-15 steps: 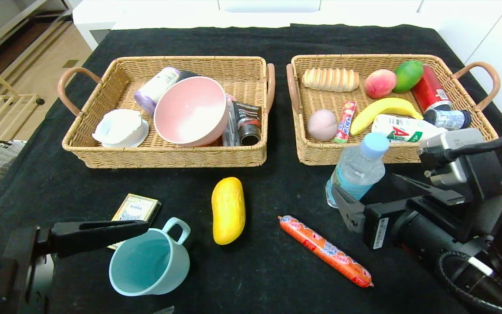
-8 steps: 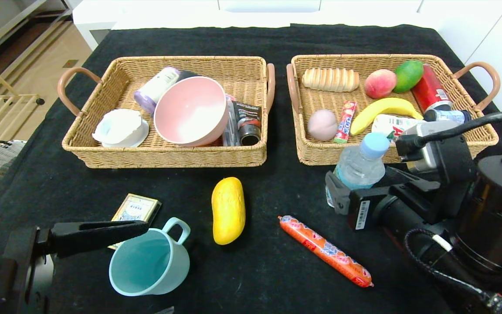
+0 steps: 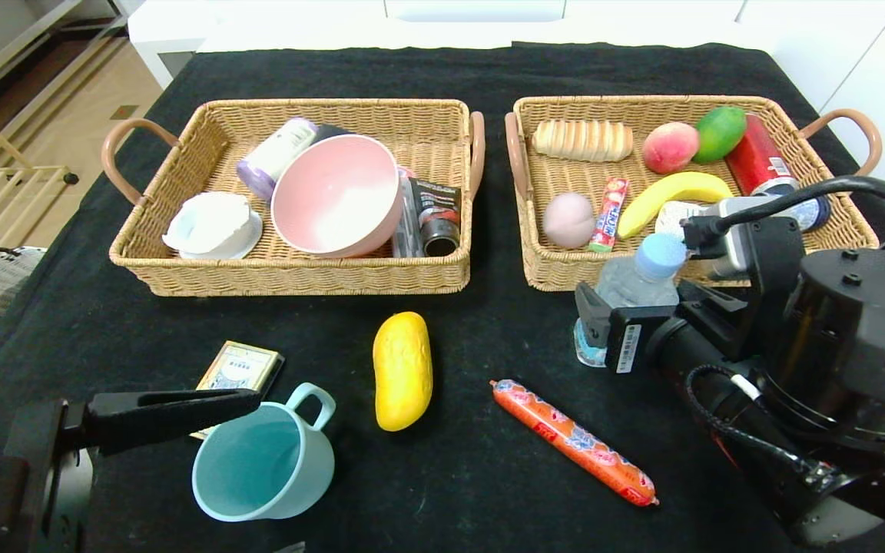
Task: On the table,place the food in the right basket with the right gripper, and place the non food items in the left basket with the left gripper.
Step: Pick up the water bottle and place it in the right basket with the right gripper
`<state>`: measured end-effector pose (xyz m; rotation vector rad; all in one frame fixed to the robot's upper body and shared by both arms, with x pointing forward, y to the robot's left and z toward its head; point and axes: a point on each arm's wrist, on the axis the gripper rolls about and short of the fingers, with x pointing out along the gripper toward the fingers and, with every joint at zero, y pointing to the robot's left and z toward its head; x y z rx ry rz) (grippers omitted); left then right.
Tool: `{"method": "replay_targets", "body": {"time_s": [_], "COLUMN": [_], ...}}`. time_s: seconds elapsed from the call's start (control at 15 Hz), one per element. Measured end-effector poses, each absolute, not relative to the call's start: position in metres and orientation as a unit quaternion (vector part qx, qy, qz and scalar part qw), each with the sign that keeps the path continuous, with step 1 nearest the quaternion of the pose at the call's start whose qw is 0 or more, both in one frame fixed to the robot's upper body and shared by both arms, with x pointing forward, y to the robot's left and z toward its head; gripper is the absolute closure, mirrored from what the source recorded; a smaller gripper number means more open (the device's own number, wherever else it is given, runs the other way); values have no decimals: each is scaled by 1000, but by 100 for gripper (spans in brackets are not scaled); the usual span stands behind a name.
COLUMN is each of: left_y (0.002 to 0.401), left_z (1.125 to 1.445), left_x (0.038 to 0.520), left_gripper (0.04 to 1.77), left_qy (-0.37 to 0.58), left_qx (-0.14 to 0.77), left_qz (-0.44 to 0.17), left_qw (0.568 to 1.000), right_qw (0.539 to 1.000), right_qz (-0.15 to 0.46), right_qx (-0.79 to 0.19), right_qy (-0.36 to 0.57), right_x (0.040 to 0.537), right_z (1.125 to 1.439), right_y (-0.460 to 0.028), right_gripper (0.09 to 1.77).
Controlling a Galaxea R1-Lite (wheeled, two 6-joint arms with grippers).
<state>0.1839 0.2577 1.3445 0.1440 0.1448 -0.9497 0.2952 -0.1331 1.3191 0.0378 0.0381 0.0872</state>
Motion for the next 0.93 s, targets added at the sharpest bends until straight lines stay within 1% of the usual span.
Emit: {"method": "replay_targets", "body": {"time_s": [0.67,0.73,0.8,0.93], "left_y": [259,259,259,259], "left_z": [1345,1345,1346,1345], "left_x": [183,182,182,182], "left_gripper": [9,9,9,9], "left_qy": [66,65,65,65], "left_qx": [69,69,69,69], "left_qz": [-457,-457,-457,-457], "left_qw": [885,884,884,885], "right_qw": [999,999,999,999], "right_qz": [34,34,33,33], "right_qx": [18,18,18,16], "right_qy": [21,21,21,22], "right_x": [306,306,307,307], "right_z": [1311,1311,1310,1310], "right_y": [-129,-129,-129,-129], "right_gripper": [15,27,45,74]}}
